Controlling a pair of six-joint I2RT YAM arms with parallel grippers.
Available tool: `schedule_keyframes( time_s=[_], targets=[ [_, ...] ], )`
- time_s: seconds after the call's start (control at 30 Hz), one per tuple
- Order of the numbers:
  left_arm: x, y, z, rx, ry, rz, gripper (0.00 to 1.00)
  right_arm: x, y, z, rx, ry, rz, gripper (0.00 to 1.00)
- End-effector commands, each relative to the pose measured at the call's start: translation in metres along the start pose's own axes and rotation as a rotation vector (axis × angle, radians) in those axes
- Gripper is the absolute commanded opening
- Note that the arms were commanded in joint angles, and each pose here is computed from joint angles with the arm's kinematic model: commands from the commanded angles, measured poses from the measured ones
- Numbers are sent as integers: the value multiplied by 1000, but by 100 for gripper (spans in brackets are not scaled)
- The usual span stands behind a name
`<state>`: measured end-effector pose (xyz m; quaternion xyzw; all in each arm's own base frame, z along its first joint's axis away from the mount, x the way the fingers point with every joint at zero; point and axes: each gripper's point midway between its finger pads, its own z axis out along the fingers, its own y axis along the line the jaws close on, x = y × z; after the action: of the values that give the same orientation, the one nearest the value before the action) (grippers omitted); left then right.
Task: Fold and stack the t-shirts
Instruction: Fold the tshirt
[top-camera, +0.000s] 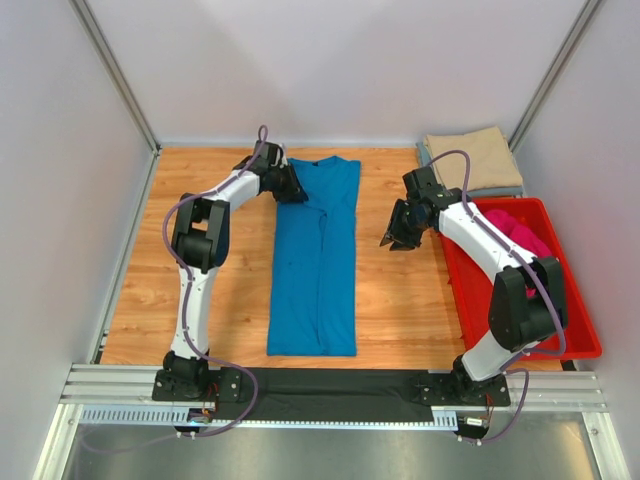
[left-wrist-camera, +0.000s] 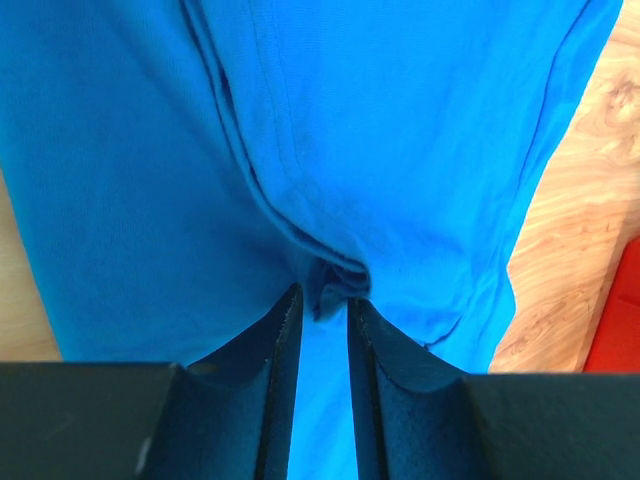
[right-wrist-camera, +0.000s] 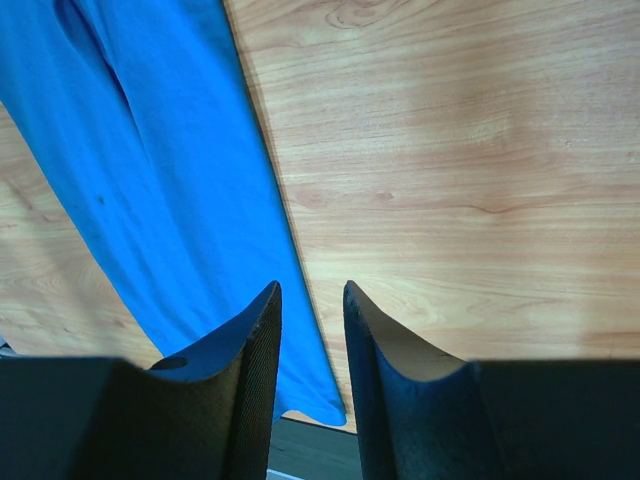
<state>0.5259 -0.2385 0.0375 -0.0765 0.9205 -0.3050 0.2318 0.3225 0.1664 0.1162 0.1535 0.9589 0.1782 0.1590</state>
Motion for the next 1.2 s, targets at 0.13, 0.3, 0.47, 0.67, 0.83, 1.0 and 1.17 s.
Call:
schedule_keyframes(
  time_s=[0.13,0.3,0.47,0.67,0.83,1.0,1.17],
  targets=[
    [-13,-19,2,43,-28,14,27,-11,4,-11,-3,-54,-17,33],
    [-17,-22,-2,38,-33,5,7,-9,4,-9,1,-49,-19,33],
    [-17,-31,-17,21,-36,-33,0,-13,5,-8,-5,-56,-17,33],
    [-5,-30,-29,-18,-16,-73,0,-13,8,-5,-16,-51,-15,33],
    [0,-22,-36,-74,-13,-92,0,-14,10,-4,-25,-52,-11,33],
    [6,-19,-36,-86,-2,-119,0,-13,9,-3,-26,-53,-12,33],
    [15,-16,-35,-122,13,-140,0,-11,8,0,-28,-50,-4,33]
  ],
)
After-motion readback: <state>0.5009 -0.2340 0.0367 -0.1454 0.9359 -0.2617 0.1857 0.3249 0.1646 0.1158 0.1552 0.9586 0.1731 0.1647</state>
